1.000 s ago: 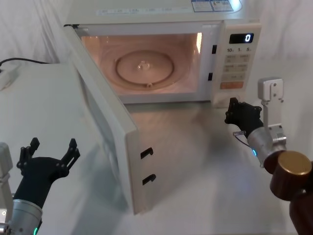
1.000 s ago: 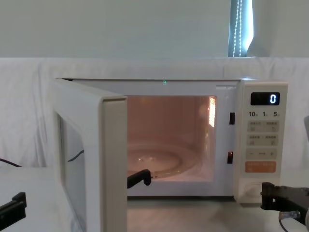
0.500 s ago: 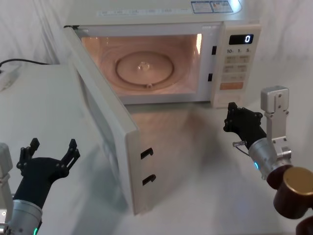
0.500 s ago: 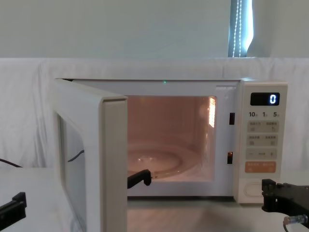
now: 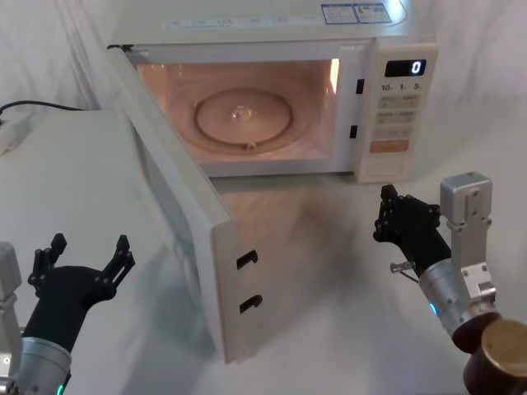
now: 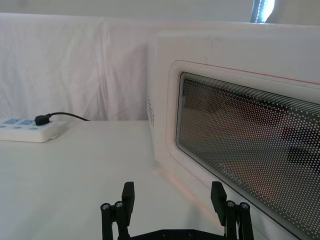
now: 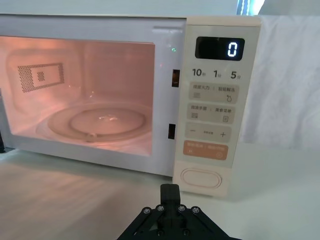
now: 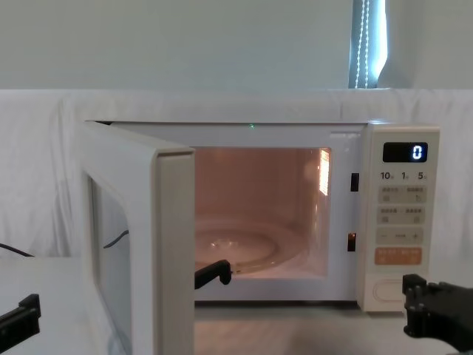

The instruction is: Press the button to open the microwave door with one hand; close the microwave door with the other hand.

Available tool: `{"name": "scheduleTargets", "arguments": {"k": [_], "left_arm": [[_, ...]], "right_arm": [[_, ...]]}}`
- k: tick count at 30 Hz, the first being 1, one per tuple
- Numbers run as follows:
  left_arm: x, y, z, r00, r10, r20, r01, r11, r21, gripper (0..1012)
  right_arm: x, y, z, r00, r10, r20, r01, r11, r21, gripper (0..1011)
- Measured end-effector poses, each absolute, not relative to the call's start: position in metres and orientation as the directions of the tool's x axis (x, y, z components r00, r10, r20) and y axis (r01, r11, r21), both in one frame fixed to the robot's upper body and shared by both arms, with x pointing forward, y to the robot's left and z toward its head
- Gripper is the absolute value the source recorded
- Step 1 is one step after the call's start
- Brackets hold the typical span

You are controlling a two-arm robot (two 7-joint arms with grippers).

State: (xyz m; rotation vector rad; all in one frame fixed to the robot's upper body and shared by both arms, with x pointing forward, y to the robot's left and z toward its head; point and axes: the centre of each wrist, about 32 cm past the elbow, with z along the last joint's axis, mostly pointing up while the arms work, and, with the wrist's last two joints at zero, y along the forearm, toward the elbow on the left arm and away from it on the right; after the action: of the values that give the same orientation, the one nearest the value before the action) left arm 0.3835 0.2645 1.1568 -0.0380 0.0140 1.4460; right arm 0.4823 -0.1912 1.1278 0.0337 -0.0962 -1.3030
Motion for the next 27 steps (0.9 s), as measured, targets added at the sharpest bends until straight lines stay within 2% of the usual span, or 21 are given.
{"name": "scheduleTargets", "arguments": {"k": [10, 27], "left_arm": [[0.384, 0.265, 1.157, 0.124, 0.992, -0.033, -0.992, 0.124, -0.018, 1001], [0.384, 0.265, 1.157, 0.124, 0.992, -0.033, -0.992, 0.124, -0.018, 1001]], "right_arm": [[0.466, -0.184, 1.120, 0.244, -0.969, 0.029, 0.964, 0.245, 0.099, 0], [0.465, -0.183, 1.118, 0.237, -0.971, 0.014, 0.966, 0.237, 0.105, 0]]}}
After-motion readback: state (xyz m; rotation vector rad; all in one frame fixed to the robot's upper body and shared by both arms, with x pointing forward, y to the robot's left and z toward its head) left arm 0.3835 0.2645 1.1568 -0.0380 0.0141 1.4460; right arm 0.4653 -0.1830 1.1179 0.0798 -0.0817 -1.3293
